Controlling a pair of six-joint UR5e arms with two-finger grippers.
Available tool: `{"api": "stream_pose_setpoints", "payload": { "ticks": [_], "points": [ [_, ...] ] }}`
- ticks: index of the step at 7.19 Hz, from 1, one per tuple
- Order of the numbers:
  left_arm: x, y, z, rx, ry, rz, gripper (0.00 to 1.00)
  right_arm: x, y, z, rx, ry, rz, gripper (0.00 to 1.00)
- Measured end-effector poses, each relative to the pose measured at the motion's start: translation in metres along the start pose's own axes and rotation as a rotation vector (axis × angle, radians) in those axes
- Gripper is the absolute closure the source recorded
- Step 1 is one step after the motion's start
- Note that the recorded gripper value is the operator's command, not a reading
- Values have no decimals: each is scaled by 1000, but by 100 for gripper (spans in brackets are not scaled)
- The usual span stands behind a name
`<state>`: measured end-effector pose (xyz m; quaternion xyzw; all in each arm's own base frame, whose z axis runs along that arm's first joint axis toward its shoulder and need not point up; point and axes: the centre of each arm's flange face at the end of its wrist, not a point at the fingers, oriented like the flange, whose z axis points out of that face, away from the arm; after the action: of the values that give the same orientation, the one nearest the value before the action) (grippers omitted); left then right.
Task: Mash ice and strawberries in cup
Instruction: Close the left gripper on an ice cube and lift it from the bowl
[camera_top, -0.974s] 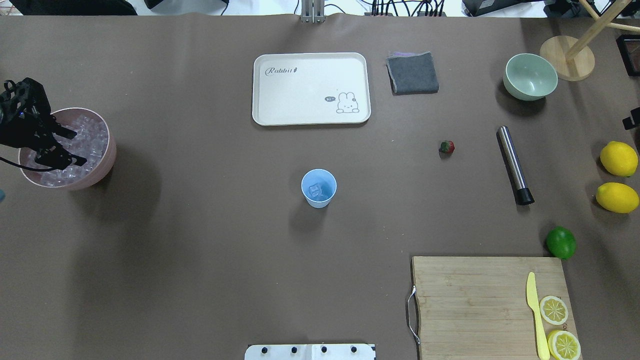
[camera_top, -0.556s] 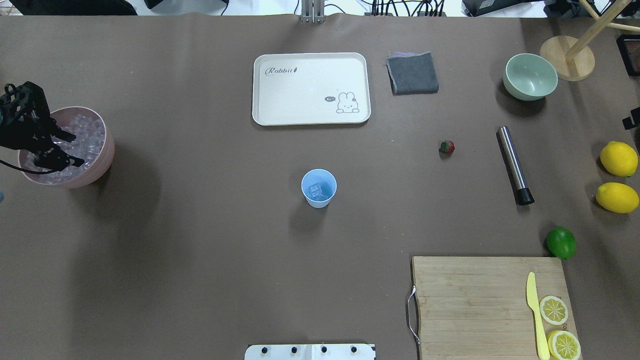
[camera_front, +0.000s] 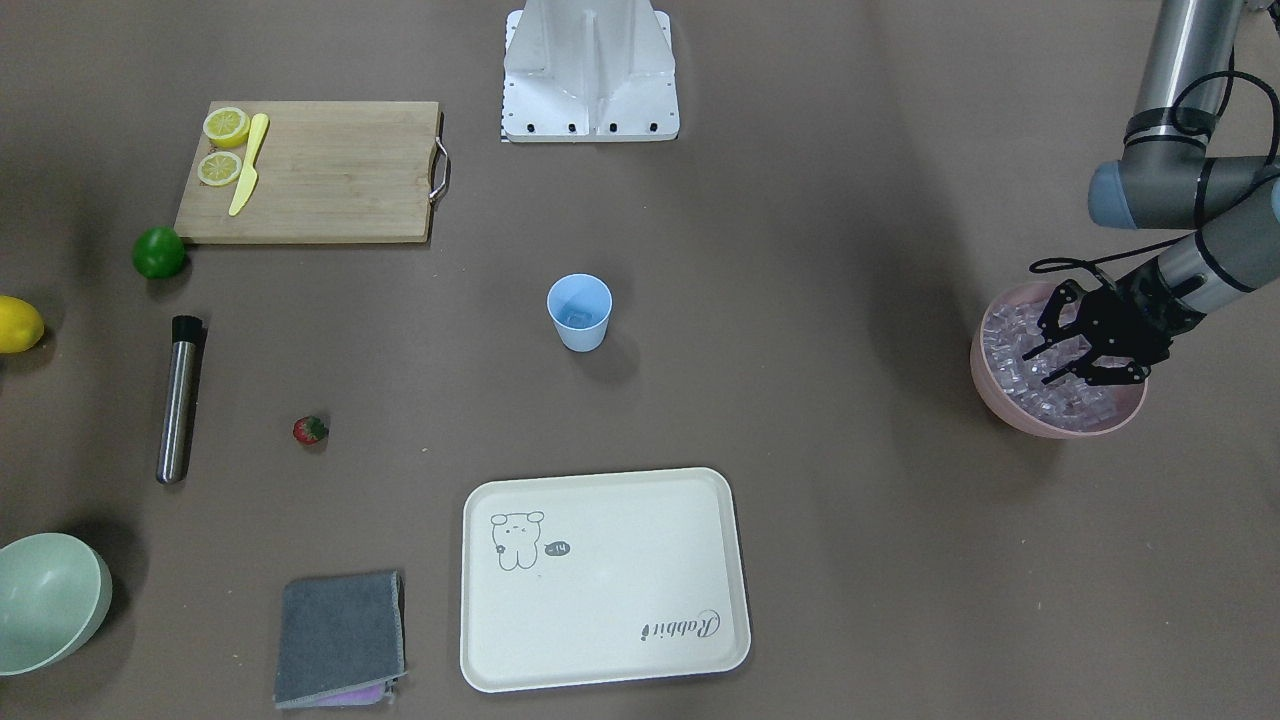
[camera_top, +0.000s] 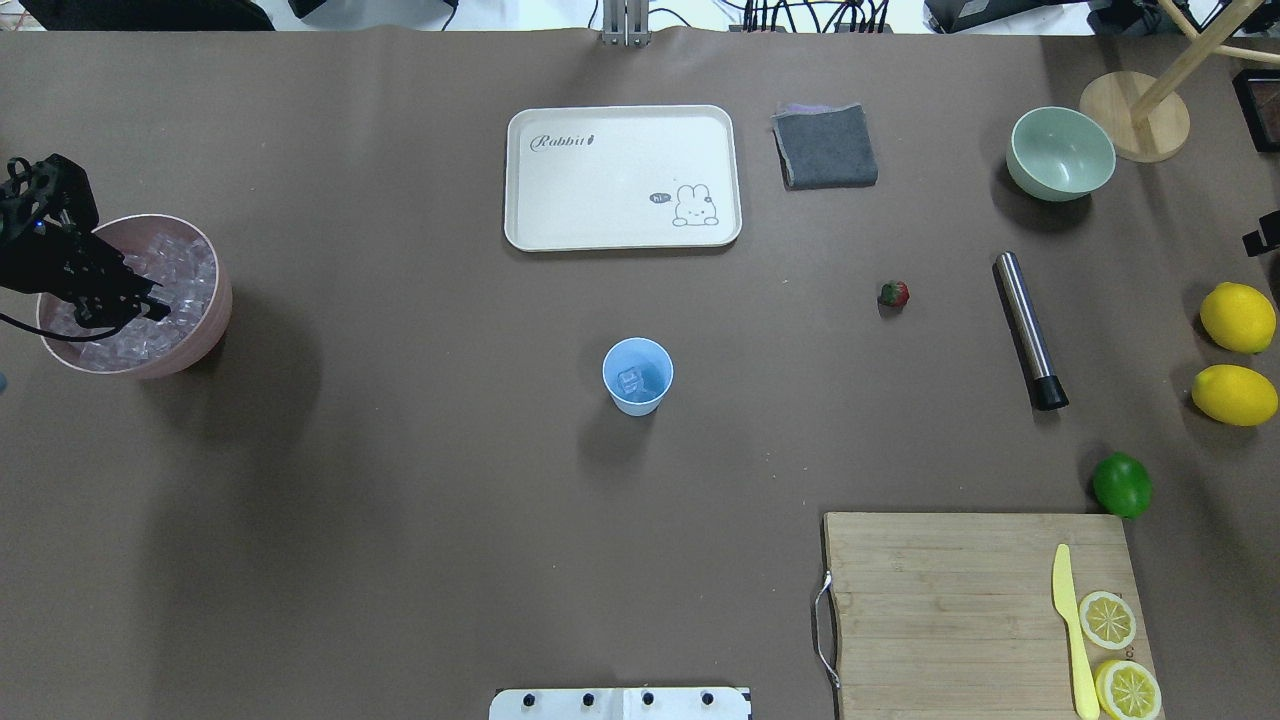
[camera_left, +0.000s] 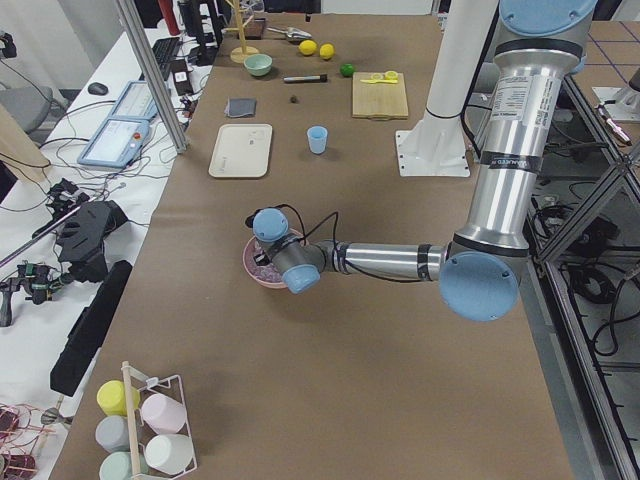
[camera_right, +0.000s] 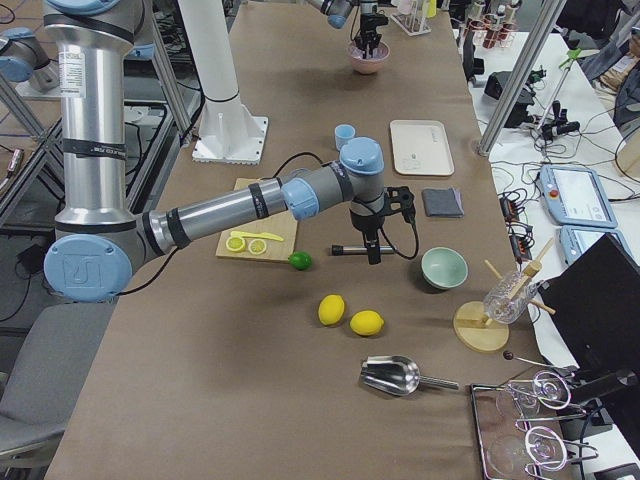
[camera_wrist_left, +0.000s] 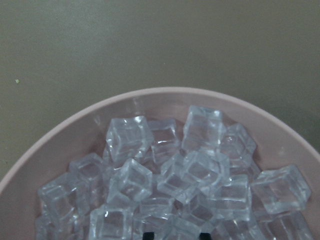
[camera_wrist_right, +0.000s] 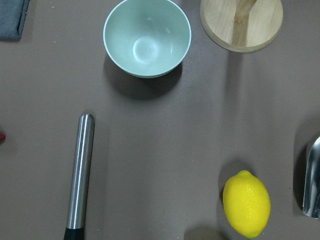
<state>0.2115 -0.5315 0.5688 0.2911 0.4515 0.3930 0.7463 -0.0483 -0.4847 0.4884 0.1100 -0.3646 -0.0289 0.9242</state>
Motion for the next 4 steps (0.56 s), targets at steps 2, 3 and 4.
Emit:
{"api": "stream_pose_setpoints", "payload": {
  "ticks": [2, 3, 4],
  "points": [
    [-4, -11, -19, 13, 27, -23, 100, -1, -1, -1, 2, -3, 27, 0],
    [-6, -20, -27, 26, 40, -24, 100, -2, -1, -1, 2, -4, 32, 0],
    [-6, -34, -32, 42, 49, -32, 100, -3, -2, 0, 2, -5, 32, 0]
  ]
}}
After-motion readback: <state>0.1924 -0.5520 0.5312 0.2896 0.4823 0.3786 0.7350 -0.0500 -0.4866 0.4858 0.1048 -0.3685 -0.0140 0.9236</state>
